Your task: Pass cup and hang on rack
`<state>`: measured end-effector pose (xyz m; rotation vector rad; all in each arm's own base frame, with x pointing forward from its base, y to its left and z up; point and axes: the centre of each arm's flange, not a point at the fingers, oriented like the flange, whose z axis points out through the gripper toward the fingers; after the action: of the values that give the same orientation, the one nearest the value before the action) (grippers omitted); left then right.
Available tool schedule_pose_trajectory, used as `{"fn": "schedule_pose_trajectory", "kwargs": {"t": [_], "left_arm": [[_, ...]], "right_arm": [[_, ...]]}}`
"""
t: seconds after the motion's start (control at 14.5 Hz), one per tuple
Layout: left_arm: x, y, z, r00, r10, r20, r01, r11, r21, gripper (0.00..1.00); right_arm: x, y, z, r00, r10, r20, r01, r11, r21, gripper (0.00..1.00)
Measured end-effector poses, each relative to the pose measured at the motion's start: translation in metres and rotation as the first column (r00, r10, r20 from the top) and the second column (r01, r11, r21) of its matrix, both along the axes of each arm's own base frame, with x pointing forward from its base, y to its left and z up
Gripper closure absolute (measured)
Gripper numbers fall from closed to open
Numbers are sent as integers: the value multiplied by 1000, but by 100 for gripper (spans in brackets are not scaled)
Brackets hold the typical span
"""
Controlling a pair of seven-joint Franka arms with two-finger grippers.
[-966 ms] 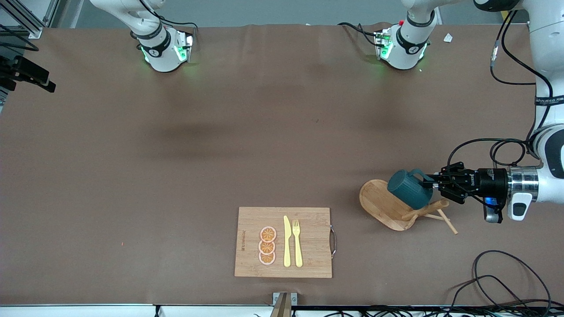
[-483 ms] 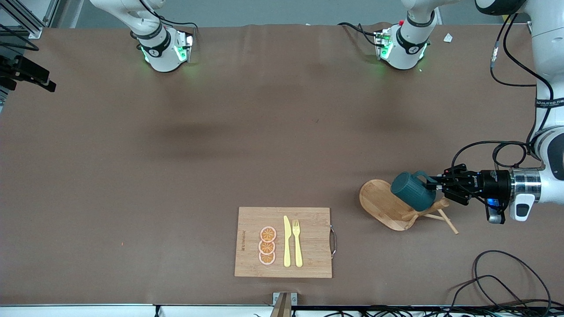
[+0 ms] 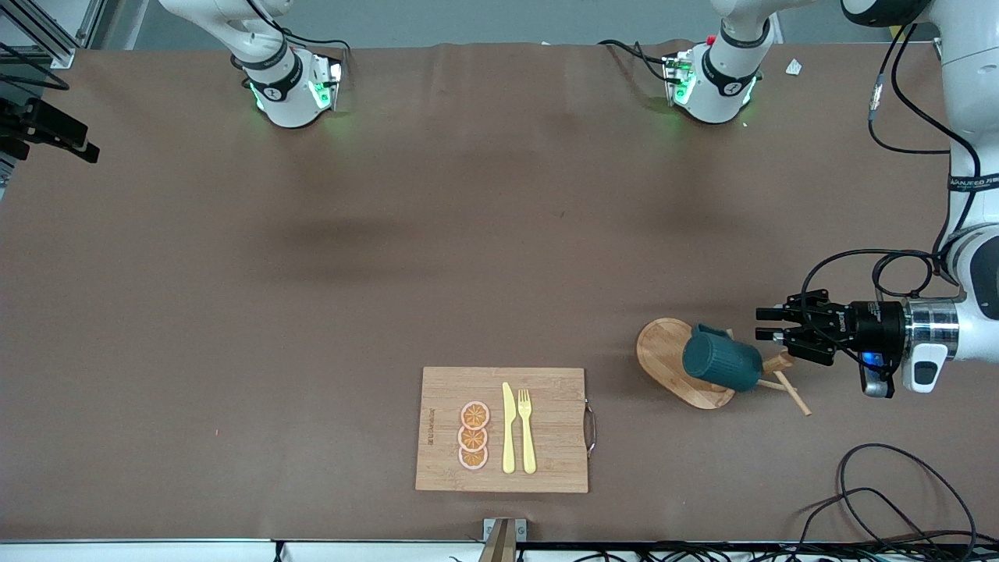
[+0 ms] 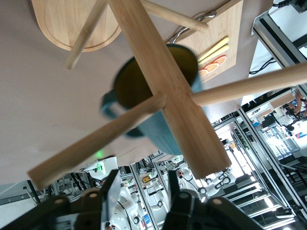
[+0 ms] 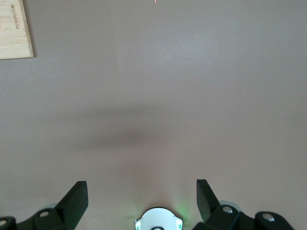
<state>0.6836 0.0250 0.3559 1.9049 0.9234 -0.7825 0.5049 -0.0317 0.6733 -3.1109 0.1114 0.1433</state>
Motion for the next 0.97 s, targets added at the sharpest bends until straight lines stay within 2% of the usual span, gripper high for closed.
{"fn": "schedule_pose_trajectory", "kwargs": {"t": [0.21,0.48,0.55,0.62,0.83,0.97], "left_arm": [[2,-2,15,1000,8,2,-8,1000,8,47],[0,-2,58,1000,24,15,-25,999,44,33],[-2,-3,69,1000,19,20,-21,997,68,33],[-5,-6,80,1000,8,27,-11,995,98,28],[-16,-27,120,997,-54,61,40,976,216,1],[-27,-45,147,987,-132,96,93,939,331,0]], "right_arm": [[0,0,0,1000,5,-1,-5,1000,1,0],[0,0,0,1000,7,-1,-7,1000,1,0],[0,0,-1,1000,7,-2,-7,1000,1,0],[0,-1,-1,1000,8,-2,-8,1000,1,0],[0,-1,-1,1000,10,-2,-10,1000,1,0],[0,-1,-1,1000,10,-2,-10,1000,1,0]]}}
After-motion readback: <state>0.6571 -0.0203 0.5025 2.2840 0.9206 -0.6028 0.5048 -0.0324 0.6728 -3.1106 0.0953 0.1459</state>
